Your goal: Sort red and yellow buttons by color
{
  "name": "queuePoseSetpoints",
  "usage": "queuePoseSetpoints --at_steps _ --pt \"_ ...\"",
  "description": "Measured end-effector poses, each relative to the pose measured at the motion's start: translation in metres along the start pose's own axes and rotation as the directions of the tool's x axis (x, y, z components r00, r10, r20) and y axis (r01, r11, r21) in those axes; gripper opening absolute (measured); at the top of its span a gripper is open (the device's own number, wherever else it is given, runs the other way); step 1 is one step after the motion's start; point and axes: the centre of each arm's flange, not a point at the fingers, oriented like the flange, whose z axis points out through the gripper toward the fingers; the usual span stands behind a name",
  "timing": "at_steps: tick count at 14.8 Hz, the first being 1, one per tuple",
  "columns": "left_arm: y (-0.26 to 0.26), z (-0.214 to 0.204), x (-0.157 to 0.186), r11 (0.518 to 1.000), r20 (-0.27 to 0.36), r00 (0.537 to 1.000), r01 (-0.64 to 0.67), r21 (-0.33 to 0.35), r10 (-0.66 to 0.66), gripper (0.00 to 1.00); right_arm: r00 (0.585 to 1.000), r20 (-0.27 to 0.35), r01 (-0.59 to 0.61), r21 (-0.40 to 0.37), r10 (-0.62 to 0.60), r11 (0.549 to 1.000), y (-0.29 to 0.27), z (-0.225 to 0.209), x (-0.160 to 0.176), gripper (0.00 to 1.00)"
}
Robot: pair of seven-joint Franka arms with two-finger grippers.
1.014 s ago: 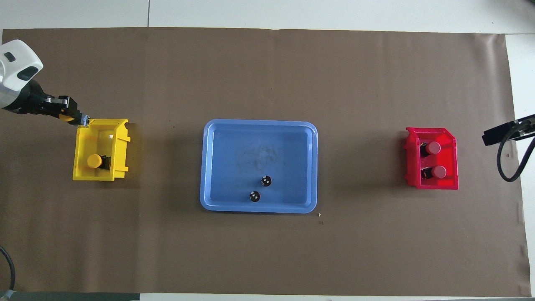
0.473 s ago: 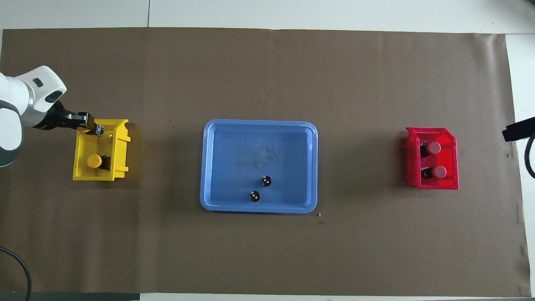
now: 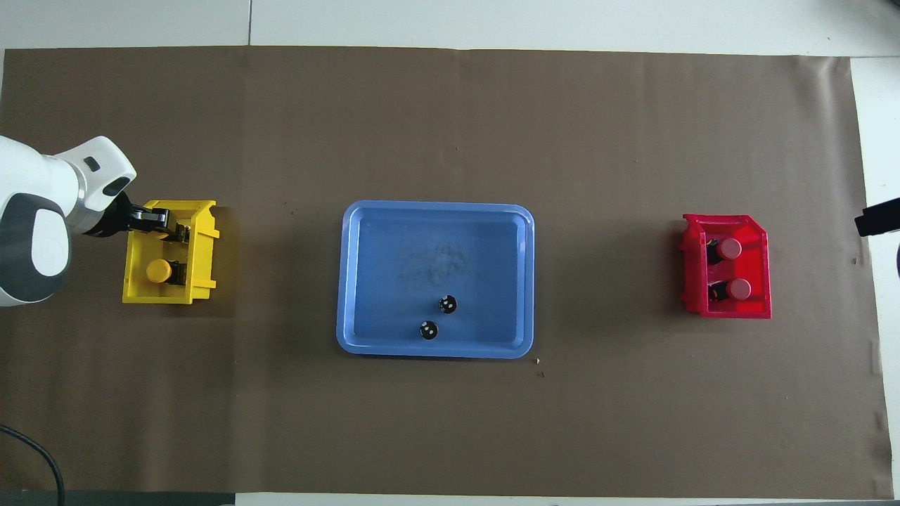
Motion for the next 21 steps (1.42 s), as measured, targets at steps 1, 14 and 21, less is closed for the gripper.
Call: queuePoseSetpoints --at_steps 1,14,21 --pt "0.002 0.008 -0.001 1.000 -0.004 1.000 -0.002 0.002 0.002 0.42 1.000 0.003 -0.002 0.002 0.002 1.000 0.001 0.001 -0.001 1.00" --pt "0.011 -0.102 0.023 1.000 0.029 0.999 -0.026 -0.013 0.026 0.94 0.998 0.033 -0.050 0.009 0.050 0.999 0.000 0.005 -0.003 1.00" --pt "0.026 -0.226 -0.013 0.999 0.020 0.999 -0.050 -0.020 0.050 1.00 0.998 0.035 -0.056 0.009 0.055 0.998 0.003 0.005 -0.004 1.00"
